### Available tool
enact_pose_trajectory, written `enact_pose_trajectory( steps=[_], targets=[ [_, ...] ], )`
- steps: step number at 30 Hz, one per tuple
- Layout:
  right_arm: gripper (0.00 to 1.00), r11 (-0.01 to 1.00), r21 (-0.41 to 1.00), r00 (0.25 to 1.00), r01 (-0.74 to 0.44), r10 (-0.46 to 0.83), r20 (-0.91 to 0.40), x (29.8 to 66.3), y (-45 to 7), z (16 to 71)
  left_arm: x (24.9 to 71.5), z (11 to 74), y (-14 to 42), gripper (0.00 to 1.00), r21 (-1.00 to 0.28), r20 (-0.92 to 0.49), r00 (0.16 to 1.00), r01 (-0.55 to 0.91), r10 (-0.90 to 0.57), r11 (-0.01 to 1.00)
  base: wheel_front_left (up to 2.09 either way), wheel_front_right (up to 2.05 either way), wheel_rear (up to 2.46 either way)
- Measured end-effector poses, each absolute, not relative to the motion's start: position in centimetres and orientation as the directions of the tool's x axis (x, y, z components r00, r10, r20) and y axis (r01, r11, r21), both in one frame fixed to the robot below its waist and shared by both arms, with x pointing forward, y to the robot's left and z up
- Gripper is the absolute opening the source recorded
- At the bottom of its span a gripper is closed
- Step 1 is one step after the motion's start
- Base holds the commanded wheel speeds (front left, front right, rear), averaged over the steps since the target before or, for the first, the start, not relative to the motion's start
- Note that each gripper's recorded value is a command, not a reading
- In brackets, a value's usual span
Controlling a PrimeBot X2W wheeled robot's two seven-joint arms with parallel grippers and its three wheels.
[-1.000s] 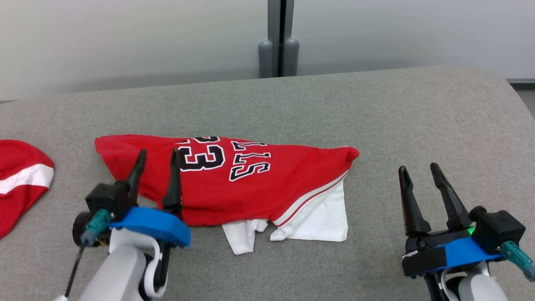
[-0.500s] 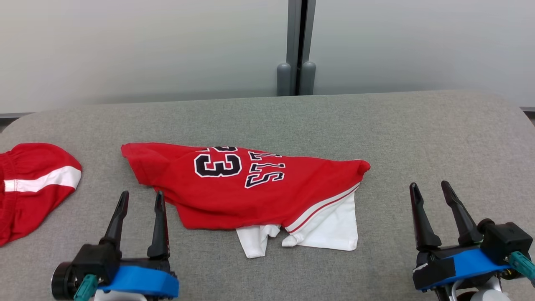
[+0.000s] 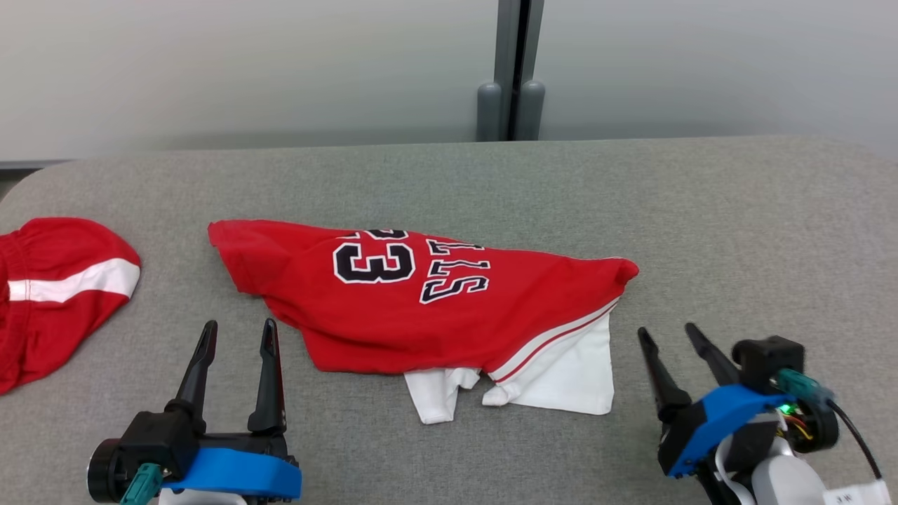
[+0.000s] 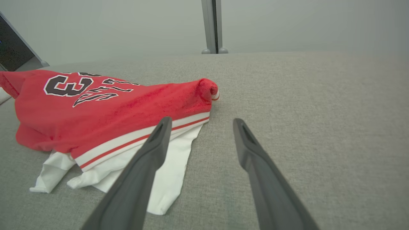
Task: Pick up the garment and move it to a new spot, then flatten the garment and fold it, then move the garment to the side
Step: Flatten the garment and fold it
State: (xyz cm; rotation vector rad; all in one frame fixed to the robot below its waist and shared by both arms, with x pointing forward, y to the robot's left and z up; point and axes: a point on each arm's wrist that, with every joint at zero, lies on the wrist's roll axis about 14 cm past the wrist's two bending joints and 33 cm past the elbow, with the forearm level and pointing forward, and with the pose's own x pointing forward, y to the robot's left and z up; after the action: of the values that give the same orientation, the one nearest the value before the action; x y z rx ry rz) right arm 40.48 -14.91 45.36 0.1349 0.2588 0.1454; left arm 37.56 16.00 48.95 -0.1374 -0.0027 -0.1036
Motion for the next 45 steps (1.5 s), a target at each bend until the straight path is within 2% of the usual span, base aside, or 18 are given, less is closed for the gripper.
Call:
enact_pose_trajectory(
  steps=[7,13,18,19,20,21,26,34,40,45],
  targets=[
    [1.0,0.972,0.135,0.879,-0.193,0.232,-0.416,42.0,-12.2,41.1,37.9,48.5,17.0,1.0,-0.136,0.0,0.997,0.076,-0.077,0.988,0.0,0.0,0.0],
    [1.0,0.969,0.094,0.797,-0.228,0.242,-0.554,41.5,-11.4,37.3,37.8,48.2,17.6,1.0,-0.136,-0.009,0.998,0.058,-0.06,0.989,0.0,0.0,0.0],
    [1.0,0.959,0.095,0.766,-0.267,0.271,-0.582,41.5,-10.2,36.4,37.7,48.0,17.8,1.0,-0.14,-0.014,0.998,0.053,-0.055,0.989,0.0,0.0,0.0],
    [0.48,0.958,0.091,0.762,-0.273,0.273,-0.587,41.5,-10.2,36.3,37.8,48.0,17.7,1.0,-0.14,-0.014,0.998,0.053,-0.055,0.989,0.0,0.0,0.0],
    [0.34,0.957,0.089,0.761,-0.277,0.275,-0.588,41.6,-10.1,36.3,37.8,48.0,17.7,1.0,-0.141,-0.014,0.998,0.052,-0.054,0.989,0.0,0.0,0.0],
    [0.0,0.957,0.088,0.763,-0.277,0.275,-0.585,41.6,-10.1,36.3,37.8,48.0,17.7,1.0,-0.14,-0.014,0.998,0.052,-0.054,0.989,0.0,0.0,0.0],
    [0.0,0.97,0.075,0.801,-0.232,0.234,-0.551,42.1,-11.6,37.0,38.1,48.1,17.5,1.0,-0.14,-0.008,0.998,0.06,-0.062,0.988,0.0,0.0,0.0],
    [0.0,0.999,0.001,0.905,-0.052,0.047,-0.424,43.2,-18.3,40.8,38.2,48.2,16.6,1.0,-0.145,-0.002,0.996,0.088,-0.089,0.985,0.0,0.0,0.0],
    [0.0,0.997,-0.04,0.91,0.069,-0.08,-0.407,41.0,-22.8,41.8,38.5,48.3,16.0,1.0,-0.149,0.003,0.994,0.107,-0.107,0.983,0.0,0.0,0.0],
    [0.0,0.993,-0.063,0.913,0.103,-0.119,-0.39,39.7,-24.2,42.7,38.7,48.1,15.7,1.0,-0.148,-0.001,0.993,0.115,-0.116,0.982,0.0,0.0,0.0]
  ],
)
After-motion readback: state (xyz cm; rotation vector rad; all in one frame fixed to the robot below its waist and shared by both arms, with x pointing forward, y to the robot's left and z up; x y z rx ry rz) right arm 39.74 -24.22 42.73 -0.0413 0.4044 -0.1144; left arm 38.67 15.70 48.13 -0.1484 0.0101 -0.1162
